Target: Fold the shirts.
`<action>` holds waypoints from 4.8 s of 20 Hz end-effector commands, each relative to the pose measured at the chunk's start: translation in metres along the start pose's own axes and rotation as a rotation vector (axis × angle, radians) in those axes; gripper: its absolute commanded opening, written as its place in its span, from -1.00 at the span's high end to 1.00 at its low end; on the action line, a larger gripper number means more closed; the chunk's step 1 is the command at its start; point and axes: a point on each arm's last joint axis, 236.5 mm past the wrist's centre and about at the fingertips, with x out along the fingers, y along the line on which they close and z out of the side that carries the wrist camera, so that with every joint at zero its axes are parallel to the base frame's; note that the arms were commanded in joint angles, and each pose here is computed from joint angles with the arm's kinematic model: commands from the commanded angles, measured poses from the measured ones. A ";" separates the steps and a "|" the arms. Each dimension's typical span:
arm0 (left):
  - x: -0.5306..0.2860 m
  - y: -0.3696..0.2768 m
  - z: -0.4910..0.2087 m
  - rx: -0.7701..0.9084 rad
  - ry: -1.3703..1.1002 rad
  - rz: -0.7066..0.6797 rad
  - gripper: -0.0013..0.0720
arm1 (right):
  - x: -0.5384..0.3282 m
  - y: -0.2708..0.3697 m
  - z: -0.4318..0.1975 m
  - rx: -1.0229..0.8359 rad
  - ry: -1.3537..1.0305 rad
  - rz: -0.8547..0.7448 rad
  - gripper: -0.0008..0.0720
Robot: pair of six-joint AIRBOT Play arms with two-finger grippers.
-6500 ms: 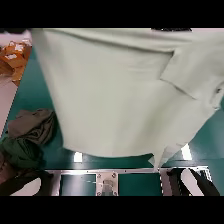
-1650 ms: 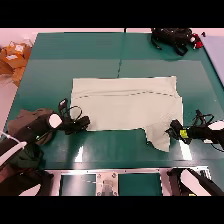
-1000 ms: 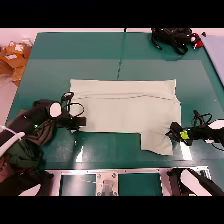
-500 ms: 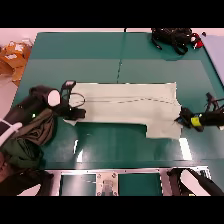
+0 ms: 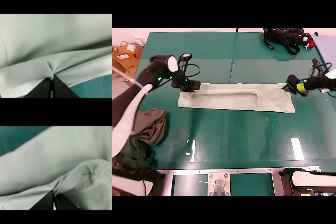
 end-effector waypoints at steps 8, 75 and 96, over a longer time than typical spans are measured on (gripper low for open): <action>-0.030 0.085 0.082 -0.064 -0.099 0.126 -0.93 | 0.015 -0.052 0.091 0.015 -0.033 0.003 -0.44; -0.088 0.051 0.059 -0.070 -0.011 -0.548 0.90 | 0.108 0.403 -0.224 -0.589 0.192 0.483 0.08; -0.070 0.088 0.046 -0.073 0.038 -0.372 0.90 | 0.139 0.130 -0.112 -0.002 0.486 0.370 -0.50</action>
